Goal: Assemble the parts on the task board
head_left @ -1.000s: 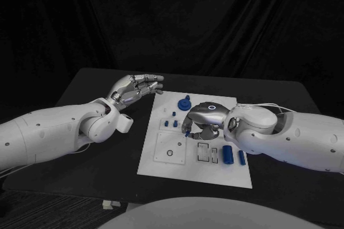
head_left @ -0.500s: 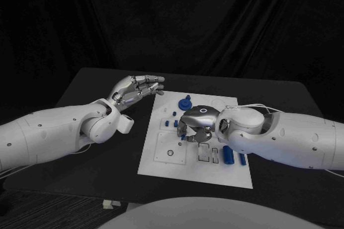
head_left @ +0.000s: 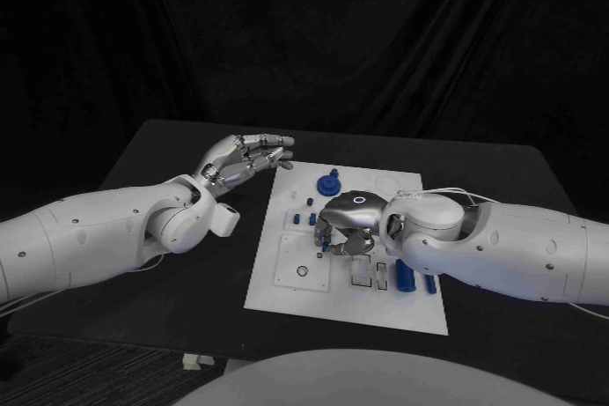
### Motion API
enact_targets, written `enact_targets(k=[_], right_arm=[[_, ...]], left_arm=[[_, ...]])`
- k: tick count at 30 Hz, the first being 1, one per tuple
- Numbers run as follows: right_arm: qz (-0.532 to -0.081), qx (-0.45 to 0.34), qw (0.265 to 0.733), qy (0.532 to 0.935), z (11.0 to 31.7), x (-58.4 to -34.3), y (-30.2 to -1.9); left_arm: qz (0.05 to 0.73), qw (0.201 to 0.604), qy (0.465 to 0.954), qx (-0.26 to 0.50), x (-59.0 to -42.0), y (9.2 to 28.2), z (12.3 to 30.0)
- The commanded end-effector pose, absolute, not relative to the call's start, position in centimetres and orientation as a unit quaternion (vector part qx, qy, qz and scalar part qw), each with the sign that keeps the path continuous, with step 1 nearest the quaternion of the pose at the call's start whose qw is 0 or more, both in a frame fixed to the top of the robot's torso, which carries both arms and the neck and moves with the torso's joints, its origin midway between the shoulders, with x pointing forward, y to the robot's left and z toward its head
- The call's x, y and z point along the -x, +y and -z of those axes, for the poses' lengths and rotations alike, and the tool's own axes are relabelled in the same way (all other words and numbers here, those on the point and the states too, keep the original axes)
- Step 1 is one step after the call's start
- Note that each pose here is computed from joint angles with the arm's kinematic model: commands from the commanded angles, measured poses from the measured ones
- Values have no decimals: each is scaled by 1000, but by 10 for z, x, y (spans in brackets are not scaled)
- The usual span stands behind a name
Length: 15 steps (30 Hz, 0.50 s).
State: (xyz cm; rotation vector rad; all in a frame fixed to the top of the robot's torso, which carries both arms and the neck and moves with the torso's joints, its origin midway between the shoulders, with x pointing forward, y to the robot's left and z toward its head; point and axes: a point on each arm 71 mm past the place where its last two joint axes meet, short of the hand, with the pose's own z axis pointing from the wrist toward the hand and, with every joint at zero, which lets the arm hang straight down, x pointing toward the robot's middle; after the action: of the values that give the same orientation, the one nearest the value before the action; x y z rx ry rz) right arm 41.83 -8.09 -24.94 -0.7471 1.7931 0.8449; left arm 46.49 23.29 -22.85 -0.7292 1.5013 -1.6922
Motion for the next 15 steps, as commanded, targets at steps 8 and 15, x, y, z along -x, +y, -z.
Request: enact_targets(k=[8,15], right_arm=[[-342,307,489,741,253,-418,-81],[-345,308,488,740,253,-416,-79]], left_arm=[[671,368,578,283,-464,231,229],[670,369,579,283,-465,231,230]])
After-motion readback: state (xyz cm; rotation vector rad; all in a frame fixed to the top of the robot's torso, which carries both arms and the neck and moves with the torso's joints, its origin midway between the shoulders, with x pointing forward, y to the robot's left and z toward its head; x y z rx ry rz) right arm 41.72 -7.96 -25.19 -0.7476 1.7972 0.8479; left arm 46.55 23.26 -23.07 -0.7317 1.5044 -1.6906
